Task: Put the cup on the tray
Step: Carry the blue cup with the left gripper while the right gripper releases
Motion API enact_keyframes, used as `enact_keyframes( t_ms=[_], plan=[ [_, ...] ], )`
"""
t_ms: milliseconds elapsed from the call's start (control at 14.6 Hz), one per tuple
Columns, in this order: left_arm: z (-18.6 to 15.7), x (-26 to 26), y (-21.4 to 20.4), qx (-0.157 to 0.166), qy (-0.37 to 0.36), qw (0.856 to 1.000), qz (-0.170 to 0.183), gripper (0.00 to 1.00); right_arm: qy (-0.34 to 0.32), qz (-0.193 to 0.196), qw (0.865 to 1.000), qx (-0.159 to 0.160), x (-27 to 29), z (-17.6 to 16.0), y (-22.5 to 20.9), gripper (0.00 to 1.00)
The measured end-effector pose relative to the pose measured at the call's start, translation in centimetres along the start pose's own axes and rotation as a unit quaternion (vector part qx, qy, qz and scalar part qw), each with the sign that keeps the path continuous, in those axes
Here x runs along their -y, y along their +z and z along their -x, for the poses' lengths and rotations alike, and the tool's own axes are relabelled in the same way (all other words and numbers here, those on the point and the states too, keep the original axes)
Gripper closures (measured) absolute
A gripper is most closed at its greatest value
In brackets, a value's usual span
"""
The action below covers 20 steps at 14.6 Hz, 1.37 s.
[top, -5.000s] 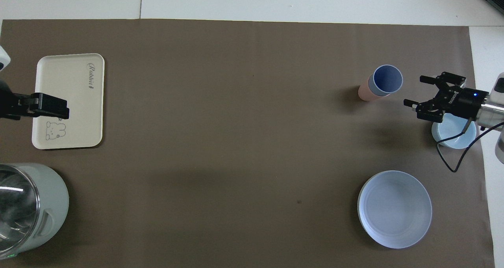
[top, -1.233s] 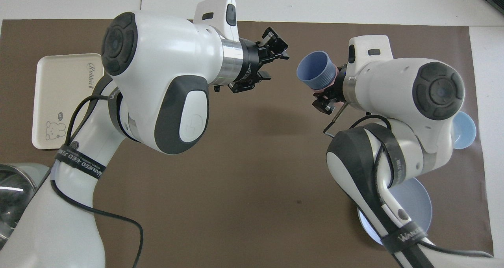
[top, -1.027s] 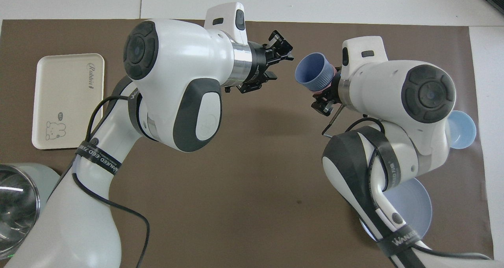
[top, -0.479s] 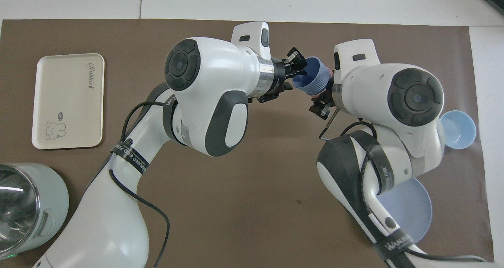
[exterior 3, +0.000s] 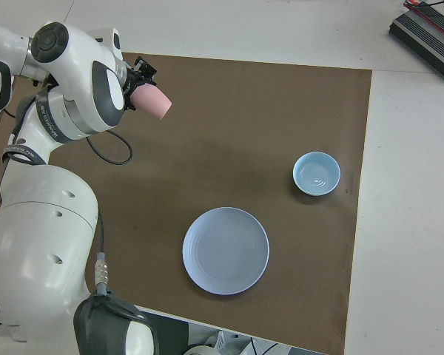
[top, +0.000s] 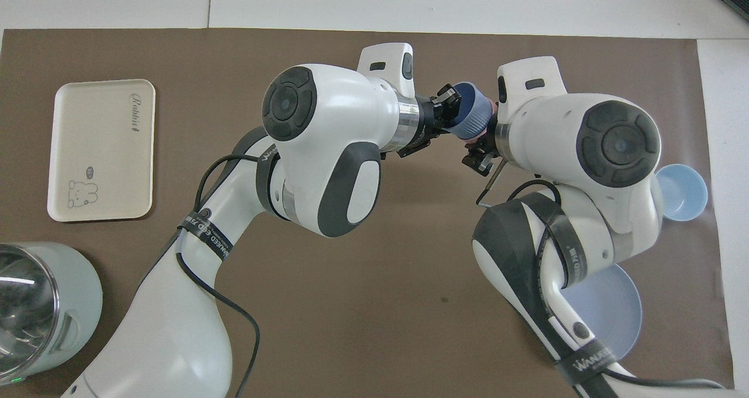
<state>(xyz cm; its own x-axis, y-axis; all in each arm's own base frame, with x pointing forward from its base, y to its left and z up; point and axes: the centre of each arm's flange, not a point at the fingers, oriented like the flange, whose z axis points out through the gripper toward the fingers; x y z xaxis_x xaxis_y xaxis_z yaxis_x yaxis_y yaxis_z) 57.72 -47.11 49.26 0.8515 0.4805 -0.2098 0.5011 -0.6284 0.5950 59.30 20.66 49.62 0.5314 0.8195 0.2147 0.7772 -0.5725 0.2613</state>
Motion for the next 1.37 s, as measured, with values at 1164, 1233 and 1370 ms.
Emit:
enact_keyframes(
  t_ms=[1164, 1233, 1370],
  plan=[
    [-21.3, 6.5, -21.1, -0.169, 0.086, 0.972, -0.140, 0.92, 0.061, -0.003, 0.997, -0.050, -4.2, 2.2, -0.1, 0.17],
    [-23.1, 8.3, -22.1, -0.169, 0.112, 0.967, -0.154, 0.92, 0.075, -0.015, 0.994, -0.074, -5.5, 3.1, 0.1, 0.17],
    [-27.6, 13.3, -24.5, -0.178, 0.161, 0.955, -0.176, 0.92, 0.102, -0.045, 0.986, -0.126, -8.5, 6.1, 0.7, 0.17]
  ],
)
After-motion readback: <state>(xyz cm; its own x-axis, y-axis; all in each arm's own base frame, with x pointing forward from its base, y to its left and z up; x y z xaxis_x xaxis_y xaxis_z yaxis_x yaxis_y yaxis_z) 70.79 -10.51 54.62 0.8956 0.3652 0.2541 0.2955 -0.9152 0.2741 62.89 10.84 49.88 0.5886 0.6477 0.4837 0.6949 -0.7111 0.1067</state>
